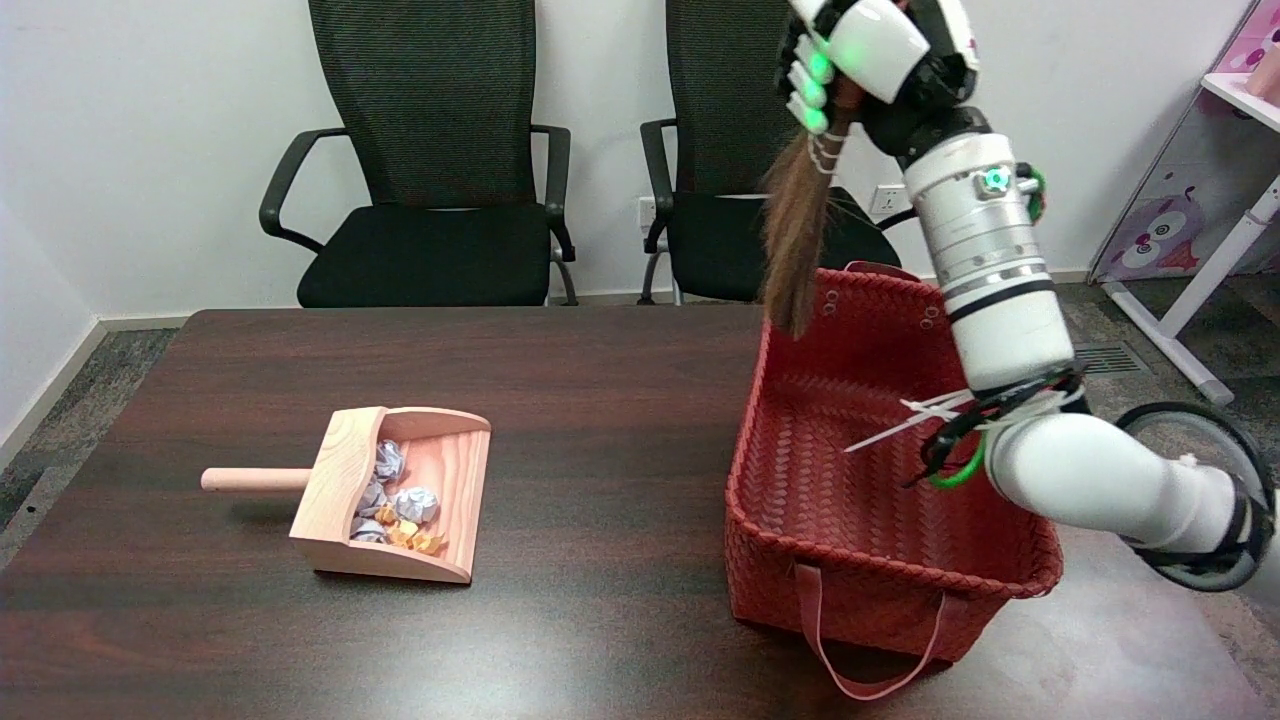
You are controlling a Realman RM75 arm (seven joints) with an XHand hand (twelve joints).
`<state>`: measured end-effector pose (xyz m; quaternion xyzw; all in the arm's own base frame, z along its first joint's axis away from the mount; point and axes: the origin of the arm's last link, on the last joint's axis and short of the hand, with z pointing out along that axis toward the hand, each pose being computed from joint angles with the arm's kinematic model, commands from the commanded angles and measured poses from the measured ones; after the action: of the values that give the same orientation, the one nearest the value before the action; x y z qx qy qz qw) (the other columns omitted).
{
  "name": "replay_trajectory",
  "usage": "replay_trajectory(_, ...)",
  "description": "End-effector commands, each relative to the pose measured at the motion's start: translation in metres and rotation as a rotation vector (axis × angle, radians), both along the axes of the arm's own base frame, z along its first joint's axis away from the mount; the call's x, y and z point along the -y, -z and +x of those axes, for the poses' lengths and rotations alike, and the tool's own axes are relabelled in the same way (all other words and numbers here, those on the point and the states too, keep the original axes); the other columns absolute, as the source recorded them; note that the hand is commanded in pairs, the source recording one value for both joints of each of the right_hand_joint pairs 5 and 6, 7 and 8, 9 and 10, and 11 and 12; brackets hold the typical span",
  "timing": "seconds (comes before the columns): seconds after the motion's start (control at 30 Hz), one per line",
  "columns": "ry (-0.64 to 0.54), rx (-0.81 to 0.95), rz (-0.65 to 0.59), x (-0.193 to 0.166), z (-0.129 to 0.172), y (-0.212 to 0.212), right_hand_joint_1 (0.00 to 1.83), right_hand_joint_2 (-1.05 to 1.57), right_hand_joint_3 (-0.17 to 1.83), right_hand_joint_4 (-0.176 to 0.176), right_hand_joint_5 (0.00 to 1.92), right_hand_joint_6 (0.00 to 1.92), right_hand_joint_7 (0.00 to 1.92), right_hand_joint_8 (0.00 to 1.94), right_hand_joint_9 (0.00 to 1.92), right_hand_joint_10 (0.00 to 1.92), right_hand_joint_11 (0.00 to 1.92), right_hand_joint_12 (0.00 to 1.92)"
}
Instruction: Place the broom in the basket.
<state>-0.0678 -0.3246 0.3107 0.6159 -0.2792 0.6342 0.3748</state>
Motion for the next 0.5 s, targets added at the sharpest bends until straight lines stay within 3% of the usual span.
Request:
replay_trajectory(0.03, 0.083, 0.066, -0.113, -0.036, -0.040, -0.032, 1.02, 1.57, 1.78, 0.058, 1.92, 1.92, 1.92, 1.92, 1.92, 1.92, 1.92, 1.92)
replay_trajectory(0.23, 0.165, 0.063, -0.111, -0.043, -0.064, -0.028, 1.00, 1.57, 1.83, 0.063, 1.92, 1.92, 1.92, 1.92, 1.92, 1.92, 1.92, 1.92)
replay_trajectory(0.27, 0.179, 0.064, -0.110, -0.044, -0.067, -0.027, 0.98, 1.57, 1.83, 0.097, 1.92, 1.92, 1.92, 1.92, 1.92, 1.92, 1.92, 1.92)
replay_trajectory(0.3, 0.187, 0.066, -0.110, -0.044, -0.070, -0.027, 0.96, 1.57, 1.83, 0.160, 1.92, 1.92, 1.92, 1.92, 1.92, 1.92, 1.92, 1.92)
replay_trajectory(0.5, 0.255, 0.053, -0.102, -0.043, -0.088, -0.024, 0.94, 1.57, 1.83, 0.176, 1.92, 1.92, 1.92, 1.92, 1.92, 1.92, 1.92, 1.92)
